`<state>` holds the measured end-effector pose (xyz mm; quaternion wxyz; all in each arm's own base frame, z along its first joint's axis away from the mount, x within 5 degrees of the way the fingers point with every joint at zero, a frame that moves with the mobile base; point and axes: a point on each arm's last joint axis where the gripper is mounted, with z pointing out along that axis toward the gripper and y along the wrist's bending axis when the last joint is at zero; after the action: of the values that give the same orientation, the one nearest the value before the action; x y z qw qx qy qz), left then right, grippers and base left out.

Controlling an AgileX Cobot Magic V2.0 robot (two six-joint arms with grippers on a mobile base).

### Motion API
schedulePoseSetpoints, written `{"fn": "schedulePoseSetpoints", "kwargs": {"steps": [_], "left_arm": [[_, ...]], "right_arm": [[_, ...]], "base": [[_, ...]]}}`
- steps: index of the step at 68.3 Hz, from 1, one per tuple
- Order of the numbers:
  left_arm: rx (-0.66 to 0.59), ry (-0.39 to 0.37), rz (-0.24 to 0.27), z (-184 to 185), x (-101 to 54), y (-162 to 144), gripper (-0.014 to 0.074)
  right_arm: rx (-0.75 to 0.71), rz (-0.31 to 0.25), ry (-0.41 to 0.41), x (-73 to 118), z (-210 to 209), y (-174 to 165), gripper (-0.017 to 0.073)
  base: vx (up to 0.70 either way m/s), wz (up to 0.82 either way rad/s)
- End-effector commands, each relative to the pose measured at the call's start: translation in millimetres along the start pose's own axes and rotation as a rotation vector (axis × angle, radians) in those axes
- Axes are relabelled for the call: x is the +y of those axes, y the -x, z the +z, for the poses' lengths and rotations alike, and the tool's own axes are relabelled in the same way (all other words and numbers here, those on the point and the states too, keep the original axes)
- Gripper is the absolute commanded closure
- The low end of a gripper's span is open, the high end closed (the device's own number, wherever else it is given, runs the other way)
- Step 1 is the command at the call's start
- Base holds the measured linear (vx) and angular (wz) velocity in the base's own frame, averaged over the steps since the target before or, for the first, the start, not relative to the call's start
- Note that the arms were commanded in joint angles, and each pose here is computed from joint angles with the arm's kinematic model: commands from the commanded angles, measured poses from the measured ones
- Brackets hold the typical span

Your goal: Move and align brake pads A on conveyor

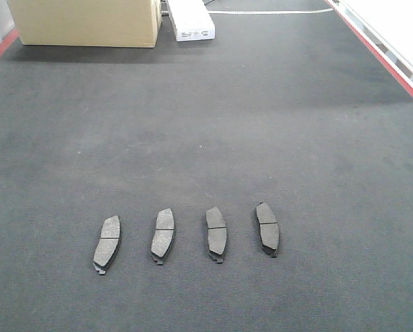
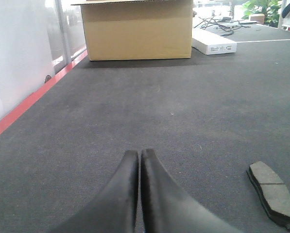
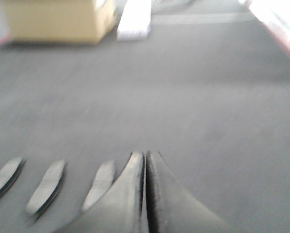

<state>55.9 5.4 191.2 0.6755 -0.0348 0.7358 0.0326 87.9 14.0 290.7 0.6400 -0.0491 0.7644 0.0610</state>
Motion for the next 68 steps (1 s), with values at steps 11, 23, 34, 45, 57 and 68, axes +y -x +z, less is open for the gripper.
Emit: {"fn": "schedulePoseSetpoints", "kwargs": {"steps": [11, 23, 34, 45, 57, 68], "left_arm": [[-0.104, 0.002, -0.011, -2.0, 0.1, 11.0, 0.0600], [-0.104, 0.002, -0.011, -2.0, 0.1, 11.0, 0.0600], [-0.104, 0.002, -0.011, -2.0, 0.1, 11.0, 0.0600], [-0.104, 0.002, -0.011, -2.0, 0.1, 11.0, 0.0600], [-0.104, 0.002, -0.011, -2.0, 0.1, 11.0, 0.0600], [-0.104, 0.002, -0.011, -2.0, 0.1, 11.0, 0.0600]], "right_arm": [[-0.367, -0.113, -0.050, -2.9, -14.7, -15.4, 0.0568], [-0.352, -0.010, -0.127, -10.1, -17.4, -57.2, 0.0568], [-0.302, 0.052, -0.161, -12.9, -15.9, -88.5, 0.0568], [-0.232, 0.064, -0.176, -13.5, -16.7, -98.2, 0.0568], [-0.225, 0.082, -0.175, -13.6, -16.6, -98.9, 0.0568], [-0.225, 0.082, -0.175, -13.6, -16.6, -98.9, 0.0568]], "base": [[0.00, 0.00], [0.00, 0.00], [0.00, 0.00], [0.00, 0.00], [0.00, 0.00], [0.00, 0.00]]}}
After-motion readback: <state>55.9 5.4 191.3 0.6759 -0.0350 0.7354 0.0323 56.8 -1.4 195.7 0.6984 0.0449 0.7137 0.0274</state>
